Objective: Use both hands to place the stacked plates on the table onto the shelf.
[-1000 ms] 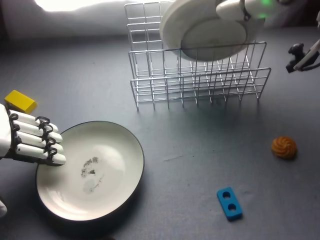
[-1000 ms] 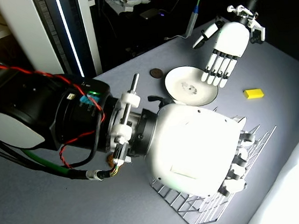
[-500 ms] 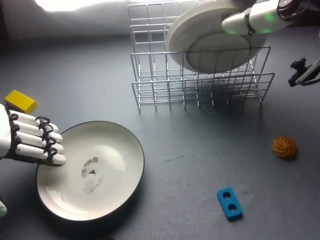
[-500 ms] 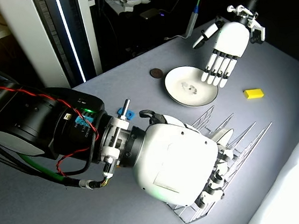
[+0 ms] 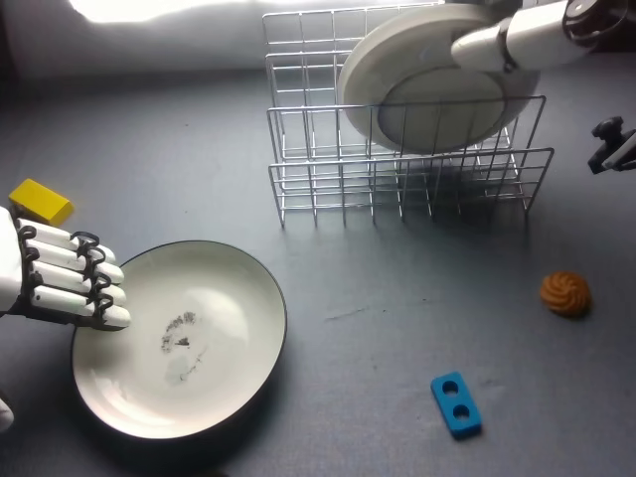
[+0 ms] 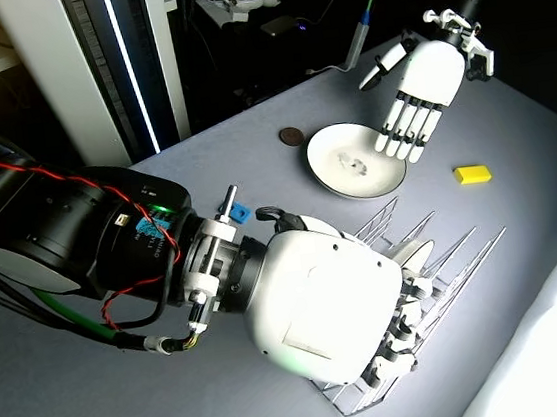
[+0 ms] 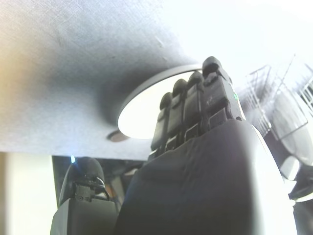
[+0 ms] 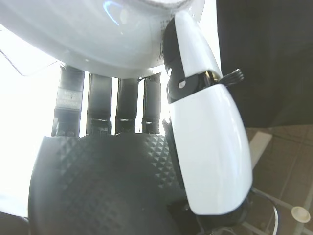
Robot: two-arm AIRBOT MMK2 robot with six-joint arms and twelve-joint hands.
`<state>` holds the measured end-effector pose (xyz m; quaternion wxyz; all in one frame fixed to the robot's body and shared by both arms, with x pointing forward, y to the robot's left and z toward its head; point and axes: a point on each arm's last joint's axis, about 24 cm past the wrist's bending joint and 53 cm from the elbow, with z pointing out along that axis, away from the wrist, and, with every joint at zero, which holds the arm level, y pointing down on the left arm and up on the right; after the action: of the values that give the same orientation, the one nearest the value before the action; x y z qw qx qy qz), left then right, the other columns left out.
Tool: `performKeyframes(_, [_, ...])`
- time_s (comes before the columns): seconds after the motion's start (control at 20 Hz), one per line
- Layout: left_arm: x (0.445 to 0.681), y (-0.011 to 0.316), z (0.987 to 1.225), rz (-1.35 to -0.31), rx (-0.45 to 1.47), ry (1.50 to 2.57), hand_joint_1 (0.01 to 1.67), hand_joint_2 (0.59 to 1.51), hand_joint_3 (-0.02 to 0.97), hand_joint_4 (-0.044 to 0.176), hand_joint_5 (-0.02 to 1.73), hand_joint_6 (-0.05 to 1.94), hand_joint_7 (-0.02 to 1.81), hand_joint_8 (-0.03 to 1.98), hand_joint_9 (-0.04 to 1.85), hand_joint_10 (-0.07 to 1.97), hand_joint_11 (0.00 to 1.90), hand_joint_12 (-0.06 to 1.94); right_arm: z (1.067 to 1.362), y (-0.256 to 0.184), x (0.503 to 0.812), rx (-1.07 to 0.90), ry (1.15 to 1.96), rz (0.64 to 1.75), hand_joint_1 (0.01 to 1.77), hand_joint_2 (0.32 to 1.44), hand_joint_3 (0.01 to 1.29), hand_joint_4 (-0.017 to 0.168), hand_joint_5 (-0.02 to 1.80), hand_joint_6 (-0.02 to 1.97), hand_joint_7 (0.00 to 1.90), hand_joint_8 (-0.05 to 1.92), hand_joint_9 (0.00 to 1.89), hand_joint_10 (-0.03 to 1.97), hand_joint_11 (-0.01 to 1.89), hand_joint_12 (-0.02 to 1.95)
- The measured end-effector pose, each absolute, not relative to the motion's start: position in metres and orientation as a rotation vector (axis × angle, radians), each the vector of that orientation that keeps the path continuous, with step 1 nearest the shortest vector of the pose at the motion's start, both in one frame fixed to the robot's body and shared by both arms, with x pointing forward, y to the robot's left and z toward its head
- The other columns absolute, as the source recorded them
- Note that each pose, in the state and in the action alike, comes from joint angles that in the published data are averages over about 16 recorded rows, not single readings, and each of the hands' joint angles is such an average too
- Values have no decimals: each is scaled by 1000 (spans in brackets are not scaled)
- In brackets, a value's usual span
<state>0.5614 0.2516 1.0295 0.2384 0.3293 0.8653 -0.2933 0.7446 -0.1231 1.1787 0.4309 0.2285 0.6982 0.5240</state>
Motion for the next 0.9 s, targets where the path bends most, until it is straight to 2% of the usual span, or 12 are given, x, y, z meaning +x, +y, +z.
performKeyframes(0.2, [561,252,1029,-804,900,2372,24,1121,22,0,51,19,76,15,34,-14,24,52,1186,-123,743,522,1736,1291,1009,1158,13,-8,730,504,825,610,639,946,351,1615])
performKeyframes(0.5, [561,253,1028,-802,897,2377,24,1119,21,0,56,19,78,15,31,-17,24,57,1215,-111,729,331,1708,1252,865,1178,13,-4,687,154,785,127,607,561,240,1448])
performKeyframes(0.7, [560,255,1026,-798,893,2385,24,1118,22,0,55,19,82,15,25,-19,25,52,1238,-93,709,118,1678,1178,778,1190,12,-2,620,43,716,37,573,381,186,1336])
performKeyframes(0.9, [558,257,1023,-792,889,2396,23,1118,22,0,56,19,87,16,23,-20,26,46,1257,-70,678,-148,1624,1060,741,1162,12,-1,459,33,532,24,441,234,128,1015])
